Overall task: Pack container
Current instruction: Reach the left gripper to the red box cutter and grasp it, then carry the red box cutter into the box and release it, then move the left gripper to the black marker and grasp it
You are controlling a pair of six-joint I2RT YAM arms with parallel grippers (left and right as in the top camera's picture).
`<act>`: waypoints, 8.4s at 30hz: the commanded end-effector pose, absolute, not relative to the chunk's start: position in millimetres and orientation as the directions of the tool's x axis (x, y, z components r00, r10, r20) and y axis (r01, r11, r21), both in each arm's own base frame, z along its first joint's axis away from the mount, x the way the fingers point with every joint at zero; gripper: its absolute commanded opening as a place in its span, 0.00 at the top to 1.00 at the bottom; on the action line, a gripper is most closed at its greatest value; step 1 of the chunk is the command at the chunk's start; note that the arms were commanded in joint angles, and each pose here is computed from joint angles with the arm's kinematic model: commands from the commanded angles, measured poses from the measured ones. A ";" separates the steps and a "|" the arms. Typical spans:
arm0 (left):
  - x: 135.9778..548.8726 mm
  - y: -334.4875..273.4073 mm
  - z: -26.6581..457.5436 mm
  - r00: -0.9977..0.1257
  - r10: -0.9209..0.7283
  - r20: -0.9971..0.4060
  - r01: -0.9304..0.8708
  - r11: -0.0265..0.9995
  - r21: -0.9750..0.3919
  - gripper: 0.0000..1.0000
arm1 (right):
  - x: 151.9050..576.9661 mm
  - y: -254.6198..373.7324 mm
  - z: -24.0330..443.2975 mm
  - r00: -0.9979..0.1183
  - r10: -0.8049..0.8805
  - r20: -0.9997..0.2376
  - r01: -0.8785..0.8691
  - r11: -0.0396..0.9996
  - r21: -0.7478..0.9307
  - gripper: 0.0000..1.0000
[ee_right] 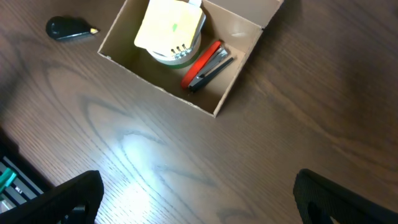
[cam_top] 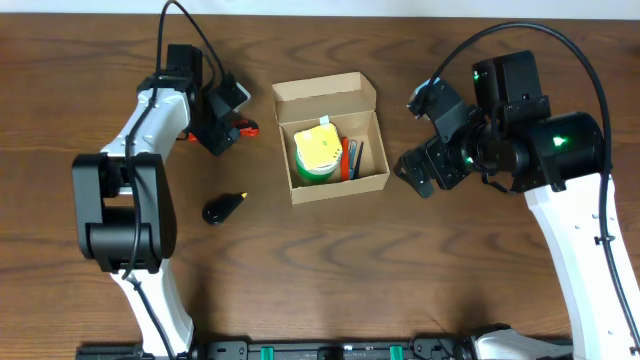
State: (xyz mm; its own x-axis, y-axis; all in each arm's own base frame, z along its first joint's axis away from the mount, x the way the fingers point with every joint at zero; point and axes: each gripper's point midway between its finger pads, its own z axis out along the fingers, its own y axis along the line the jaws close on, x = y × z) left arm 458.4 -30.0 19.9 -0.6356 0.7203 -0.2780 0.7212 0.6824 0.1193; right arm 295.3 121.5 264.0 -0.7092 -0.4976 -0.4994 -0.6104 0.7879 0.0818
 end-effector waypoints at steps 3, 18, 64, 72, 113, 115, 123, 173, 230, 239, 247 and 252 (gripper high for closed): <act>460.7 -33.5 4.6 -0.621 0.734 -0.274 0.737 0.666 0.112 0.15 | 293.3 118.6 267.4 -0.697 -0.506 -0.508 -0.616 0.785 0.065 0.01; 456.9 -49.7 -14.1 -0.604 0.755 -0.256 0.763 0.640 0.087 0.30 | 293.4 118.6 267.2 -0.698 -0.506 -0.508 -0.616 0.785 0.065 0.01; 469.4 -56.2 95.2 -0.785 0.479 -0.394 0.490 0.868 0.079 0.94 | 293.4 118.6 267.2 -0.698 -0.506 -0.508 -0.616 0.785 0.065 0.01; 434.8 -109.5 184.5 -0.619 0.597 -0.511 0.627 0.767 0.136 0.94 | 293.4 118.6 267.2 -0.697 -0.506 -0.508 -0.616 0.785 0.064 0.01; 328.6 -279.0 122.7 -0.102 0.880 -0.463 0.994 0.102 -0.024 0.94 | 293.4 118.6 267.2 -0.698 -0.506 -0.508 -0.616 0.785 0.065 0.01; 327.6 -278.4 122.4 -0.104 0.882 -0.461 0.994 0.102 -0.029 0.94 | 293.4 118.6 267.2 -0.698 -0.506 -0.508 -0.616 0.785 0.065 0.01; 328.2 -277.1 122.2 -0.176 0.875 -0.452 0.984 0.169 -0.057 0.37 | 293.4 118.6 267.2 -0.698 -0.506 -0.508 -0.616 0.785 0.065 0.01; 280.3 -49.1 56.3 -0.877 0.477 -0.064 0.477 0.879 0.013 0.11 | 293.4 118.6 267.2 -0.698 -0.506 -0.508 -0.616 0.785 0.065 0.01; 291.5 -48.8 -9.3 -0.885 0.441 -0.149 0.439 0.897 0.049 0.57 | 293.4 118.6 267.2 -0.698 -0.506 -0.508 -0.616 0.785 0.065 0.01; 298.0 -50.2 -5.5 -0.913 0.370 -0.172 0.368 0.929 0.040 0.78 | 293.4 118.6 267.2 -0.698 -0.506 -0.508 -0.616 0.785 0.065 0.01; 313.7 -53.0 13.9 -0.924 0.326 -0.201 0.326 0.945 0.037 0.94 | 293.4 118.6 267.2 -0.698 -0.506 -0.508 -0.616 0.785 0.065 0.01; 336.5 -61.4 51.0 -0.911 0.332 -0.246 0.334 0.942 0.032 0.94 | 293.4 118.6 267.2 -0.698 -0.506 -0.508 -0.616 0.785 0.065 0.01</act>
